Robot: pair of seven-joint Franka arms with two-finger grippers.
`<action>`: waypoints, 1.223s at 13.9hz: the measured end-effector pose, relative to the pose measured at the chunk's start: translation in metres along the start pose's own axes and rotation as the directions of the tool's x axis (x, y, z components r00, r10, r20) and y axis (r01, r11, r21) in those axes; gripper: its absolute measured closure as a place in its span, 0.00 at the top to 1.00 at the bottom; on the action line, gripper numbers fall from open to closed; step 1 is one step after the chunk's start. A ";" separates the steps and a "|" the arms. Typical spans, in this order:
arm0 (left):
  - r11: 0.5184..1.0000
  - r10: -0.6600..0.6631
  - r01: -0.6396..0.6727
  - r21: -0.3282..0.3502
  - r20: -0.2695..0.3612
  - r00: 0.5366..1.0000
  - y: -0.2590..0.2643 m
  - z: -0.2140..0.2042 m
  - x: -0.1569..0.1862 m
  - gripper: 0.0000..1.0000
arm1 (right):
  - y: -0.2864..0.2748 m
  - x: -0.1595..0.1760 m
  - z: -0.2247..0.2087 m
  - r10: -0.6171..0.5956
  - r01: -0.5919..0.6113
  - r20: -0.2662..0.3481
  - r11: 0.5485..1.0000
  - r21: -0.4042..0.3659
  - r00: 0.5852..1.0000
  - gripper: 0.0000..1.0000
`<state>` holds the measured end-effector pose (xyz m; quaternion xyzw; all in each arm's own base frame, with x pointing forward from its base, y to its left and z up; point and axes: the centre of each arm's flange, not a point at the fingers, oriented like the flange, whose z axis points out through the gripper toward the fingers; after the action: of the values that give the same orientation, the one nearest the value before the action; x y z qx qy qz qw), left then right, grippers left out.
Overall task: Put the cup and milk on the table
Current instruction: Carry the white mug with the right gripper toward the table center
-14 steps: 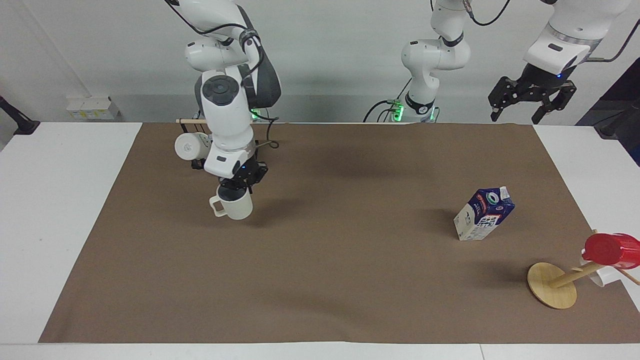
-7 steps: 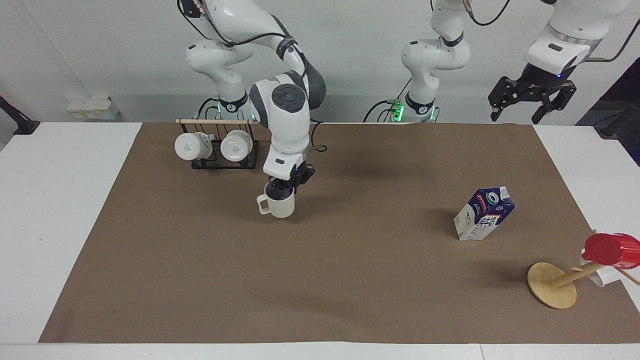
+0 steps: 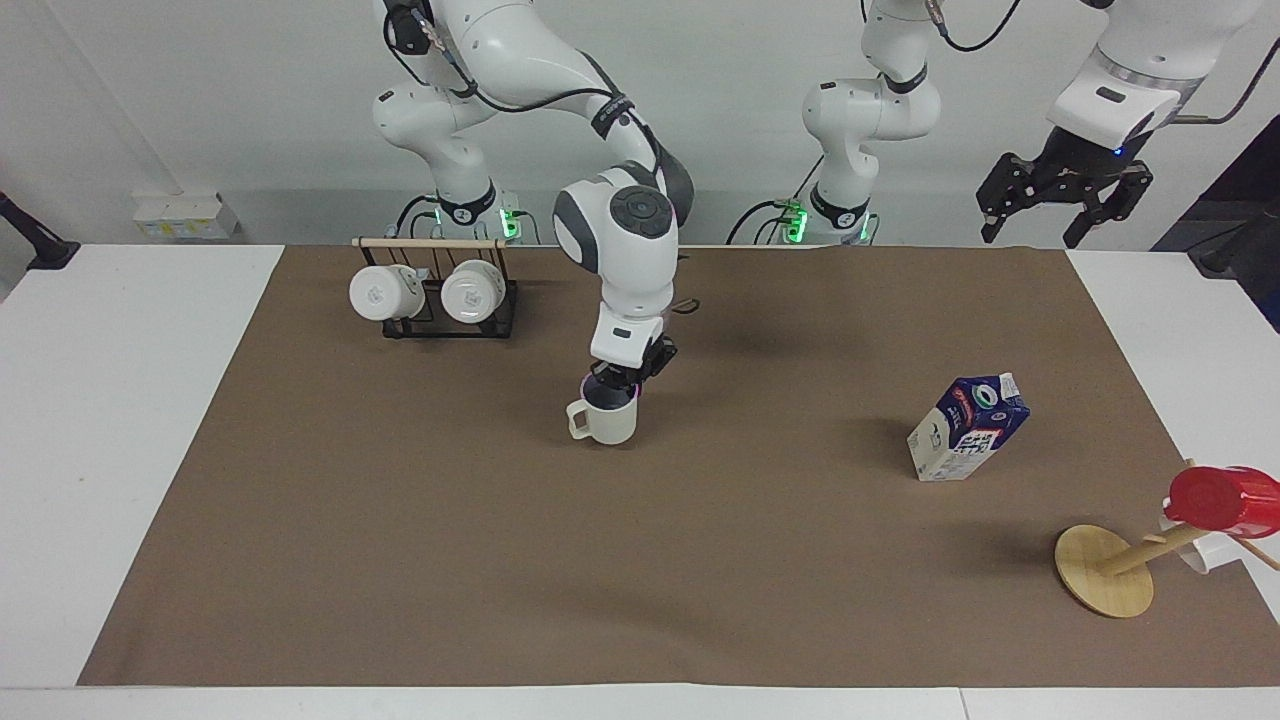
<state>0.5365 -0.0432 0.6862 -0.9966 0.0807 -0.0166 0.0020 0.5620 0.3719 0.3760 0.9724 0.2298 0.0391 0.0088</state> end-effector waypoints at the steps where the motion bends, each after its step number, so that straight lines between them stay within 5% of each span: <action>1: 1.000 0.000 0.000 0.000 0.000 1.000 0.000 0.000 0.000 1.00 | -0.002 0.000 -0.001 -0.002 0.002 -0.004 1.000 0.001 1.000 0.05; 12: 1.000 0.002 -0.002 0.000 -0.001 1.000 0.001 0.000 0.000 1.00 | -0.019 -0.004 0.023 -0.026 0.026 0.020 1.000 0.011 0.999 0.05; 14: 1.000 0.002 -0.002 0.000 -0.001 1.000 0.001 0.000 0.000 1.00 | -0.019 -0.004 0.024 -0.026 0.025 0.021 1.000 0.012 0.999 0.19; 17: 1.000 0.002 -0.002 0.000 -0.003 1.000 0.001 0.000 0.000 1.00 | -0.018 -0.003 0.018 -0.025 0.024 0.014 1.000 0.013 1.000 0.54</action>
<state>0.5366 -0.0441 0.6866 -0.9965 0.0819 -0.0179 0.0020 0.5526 0.3867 0.3568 0.9698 0.2419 0.0305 0.0045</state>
